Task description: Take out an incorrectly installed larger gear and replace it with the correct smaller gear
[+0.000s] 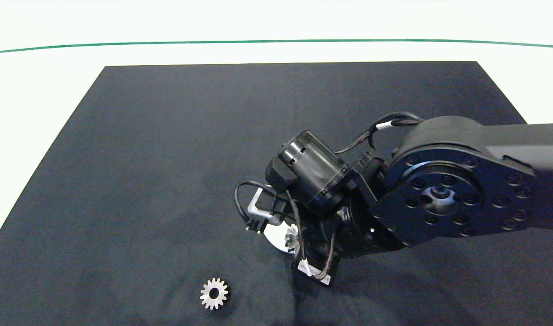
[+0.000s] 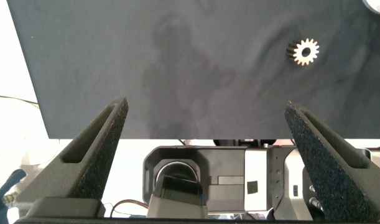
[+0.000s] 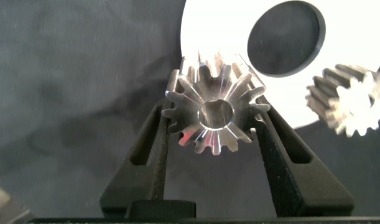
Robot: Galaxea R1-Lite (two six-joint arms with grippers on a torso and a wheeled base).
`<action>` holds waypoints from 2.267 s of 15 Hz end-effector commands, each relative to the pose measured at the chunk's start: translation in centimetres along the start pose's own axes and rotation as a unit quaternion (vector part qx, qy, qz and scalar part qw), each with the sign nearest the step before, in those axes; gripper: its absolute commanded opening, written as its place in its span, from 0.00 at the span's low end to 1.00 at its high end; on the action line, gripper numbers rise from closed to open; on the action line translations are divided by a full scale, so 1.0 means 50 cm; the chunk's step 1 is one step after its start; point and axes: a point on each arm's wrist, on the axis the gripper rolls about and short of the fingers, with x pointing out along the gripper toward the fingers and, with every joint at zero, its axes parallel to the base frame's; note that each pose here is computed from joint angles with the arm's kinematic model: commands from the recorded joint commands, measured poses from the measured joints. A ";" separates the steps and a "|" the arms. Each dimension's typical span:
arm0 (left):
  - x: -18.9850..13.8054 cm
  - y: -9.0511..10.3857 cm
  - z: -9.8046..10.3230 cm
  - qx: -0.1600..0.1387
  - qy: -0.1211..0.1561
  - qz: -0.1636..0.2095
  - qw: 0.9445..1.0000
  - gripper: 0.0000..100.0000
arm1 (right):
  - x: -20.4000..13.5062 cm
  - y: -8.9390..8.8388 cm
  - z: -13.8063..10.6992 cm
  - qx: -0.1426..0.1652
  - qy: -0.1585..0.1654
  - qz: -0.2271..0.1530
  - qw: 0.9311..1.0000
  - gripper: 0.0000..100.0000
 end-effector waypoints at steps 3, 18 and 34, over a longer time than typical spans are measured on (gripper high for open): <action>0.001 0.000 -0.001 -0.001 0.004 0.002 1.000 1.00 | -0.082 -0.006 -0.059 0.004 -0.013 -0.005 1.000 0.04; 0.000 0.000 -0.001 -0.001 0.003 0.002 1.000 1.00 | -0.024 0.017 -0.315 0.087 0.032 -0.002 0.996 0.04; 0.001 0.000 -0.002 0.000 0.004 0.001 1.000 1.00 | -0.016 0.013 -0.317 0.094 0.011 -0.011 0.995 1.00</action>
